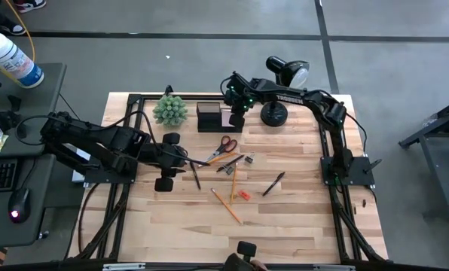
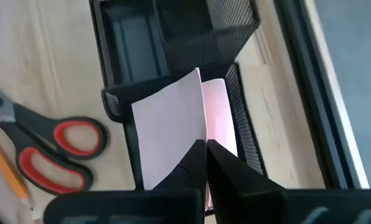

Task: Pick and place office supplies into organizer
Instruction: Put the pink sticky notes into the black desk organizer

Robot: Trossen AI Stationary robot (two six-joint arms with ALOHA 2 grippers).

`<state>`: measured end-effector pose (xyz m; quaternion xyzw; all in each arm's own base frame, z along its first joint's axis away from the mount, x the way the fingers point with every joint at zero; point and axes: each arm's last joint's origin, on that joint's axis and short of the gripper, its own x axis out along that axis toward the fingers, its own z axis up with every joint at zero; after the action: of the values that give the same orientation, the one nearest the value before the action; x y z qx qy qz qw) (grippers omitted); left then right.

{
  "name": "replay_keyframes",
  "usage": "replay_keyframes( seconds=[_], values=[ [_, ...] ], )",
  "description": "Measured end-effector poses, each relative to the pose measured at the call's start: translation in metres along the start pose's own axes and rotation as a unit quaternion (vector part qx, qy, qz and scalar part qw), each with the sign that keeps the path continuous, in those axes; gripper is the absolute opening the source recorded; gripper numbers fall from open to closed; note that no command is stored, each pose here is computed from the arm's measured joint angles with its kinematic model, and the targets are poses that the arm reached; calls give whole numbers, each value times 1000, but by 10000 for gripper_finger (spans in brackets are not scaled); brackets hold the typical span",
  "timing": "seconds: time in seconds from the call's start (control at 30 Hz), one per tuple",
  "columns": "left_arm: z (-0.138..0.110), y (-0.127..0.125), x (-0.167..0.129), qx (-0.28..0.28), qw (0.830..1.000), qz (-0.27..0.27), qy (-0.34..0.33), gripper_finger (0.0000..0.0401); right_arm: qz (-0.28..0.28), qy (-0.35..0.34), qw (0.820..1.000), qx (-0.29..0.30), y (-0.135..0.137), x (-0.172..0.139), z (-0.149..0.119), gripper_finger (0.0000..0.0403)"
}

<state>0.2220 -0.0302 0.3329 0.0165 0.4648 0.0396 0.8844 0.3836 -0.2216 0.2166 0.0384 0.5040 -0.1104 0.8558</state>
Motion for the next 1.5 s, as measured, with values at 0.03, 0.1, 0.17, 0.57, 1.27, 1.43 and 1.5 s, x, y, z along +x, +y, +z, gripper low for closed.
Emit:
replay_keyframes(
  seconds=[0.03, 0.1, 0.17, 0.57, 1.27, 1.43, 1.5],
  values=[
    [0, 0, 0, 0, 1000, 0, 0, 106, 1, 2, 1000, 0, 0, 1, 0, 0],
    [0, 0, 0, 0, 1000, 0, 0, 106, 1, 3, 1000, -1, 0, 2, -1, 0],
    [0, 0, 0, 0, 1000, 0, 0, 106, 4, 4, 1000, -1, 0, 2, -1, 0],
    [0, 0, 0, 0, 1000, 0, 0, 106, 10, 6, 1000, 1, 0, 5, -2, 0],
    [0, 0, 0, 0, 1000, 0, 0, 106, 7, 9, 1000, 4, 0, 11, -4, 0],
    [0, 0, 0, 0, 1000, 1, 0, 106, 10, 22, 1000, 6, 0, 20, -7, 2],
    [0, 0, 0, 0, 1000, 1, -1, 106, 8, 32, 999, 6, 1, 24, -9, 12]
  ],
)
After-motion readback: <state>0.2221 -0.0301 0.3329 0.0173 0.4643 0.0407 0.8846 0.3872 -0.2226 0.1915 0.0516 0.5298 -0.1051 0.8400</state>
